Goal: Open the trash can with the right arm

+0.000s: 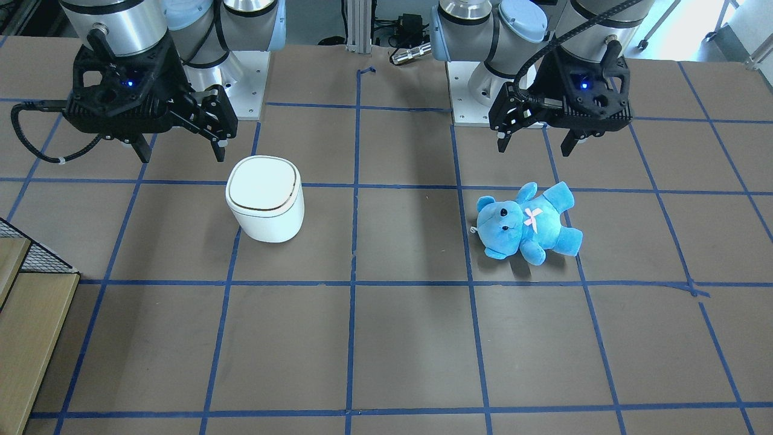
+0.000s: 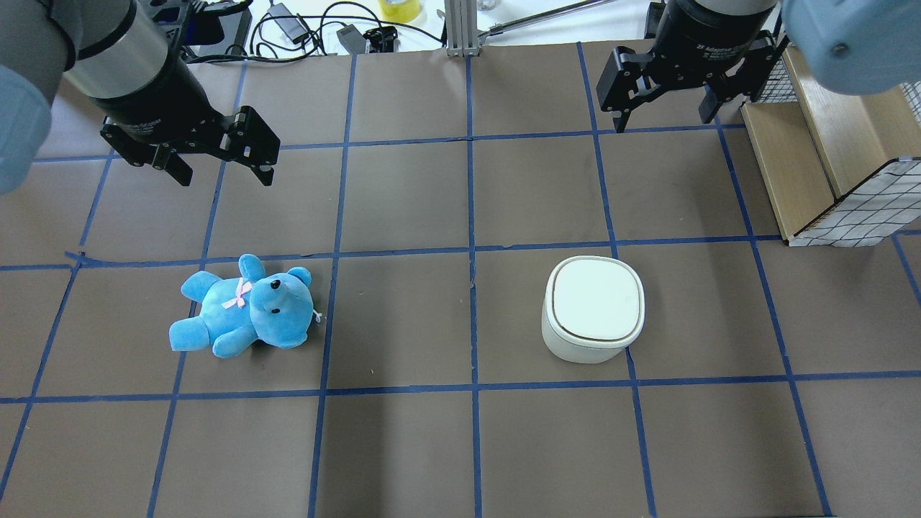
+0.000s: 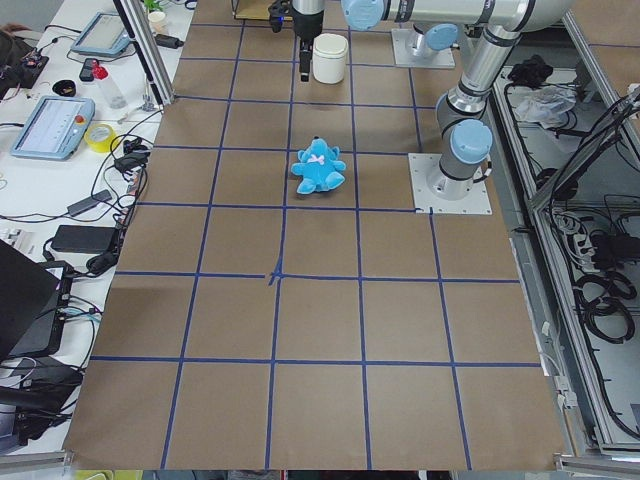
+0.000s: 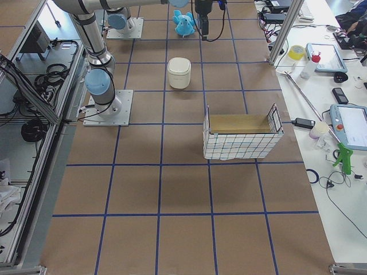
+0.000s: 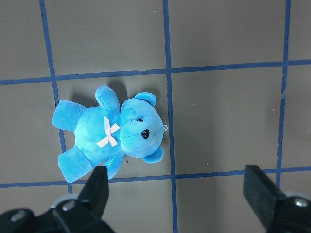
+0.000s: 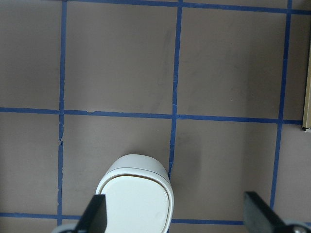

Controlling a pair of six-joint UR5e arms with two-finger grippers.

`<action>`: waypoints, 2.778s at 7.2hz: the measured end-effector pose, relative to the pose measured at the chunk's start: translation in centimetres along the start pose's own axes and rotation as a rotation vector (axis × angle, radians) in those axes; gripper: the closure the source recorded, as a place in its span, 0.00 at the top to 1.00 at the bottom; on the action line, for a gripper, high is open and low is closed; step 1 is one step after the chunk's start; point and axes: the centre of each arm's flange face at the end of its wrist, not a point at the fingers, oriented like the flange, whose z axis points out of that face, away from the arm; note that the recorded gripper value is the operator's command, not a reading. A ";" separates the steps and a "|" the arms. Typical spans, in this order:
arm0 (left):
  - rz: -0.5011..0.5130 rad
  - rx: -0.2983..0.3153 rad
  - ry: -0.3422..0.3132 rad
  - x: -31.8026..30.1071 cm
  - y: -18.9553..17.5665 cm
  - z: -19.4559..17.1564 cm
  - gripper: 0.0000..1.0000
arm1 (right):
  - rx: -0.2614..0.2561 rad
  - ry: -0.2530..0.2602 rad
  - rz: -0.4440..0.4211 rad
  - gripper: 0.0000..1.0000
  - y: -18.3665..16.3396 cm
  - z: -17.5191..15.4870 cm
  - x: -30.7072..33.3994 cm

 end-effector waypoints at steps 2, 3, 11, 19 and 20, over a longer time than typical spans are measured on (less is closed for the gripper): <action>0.000 0.000 0.000 0.0 0.0 0.0 1.00 | -0.002 -0.002 0.003 0.02 -0.2 0.2 0.0; 0.000 0.000 0.000 0.0 0.0 0.0 1.00 | -0.015 -0.008 0.003 0.00 -0.1 0.7 -0.4; 0.000 0.000 0.000 0.0 0.0 0.0 1.00 | -0.286 0.080 -0.058 0.00 8.8 19.2 -6.3; 0.000 0.000 0.000 0.0 0.0 0.0 1.00 | 0.002 0.047 -0.022 1.00 3.0 5.6 -5.5; 0.000 0.000 -0.001 0.0 0.0 0.0 1.00 | 0.040 0.032 -0.008 1.00 2.0 3.6 -4.6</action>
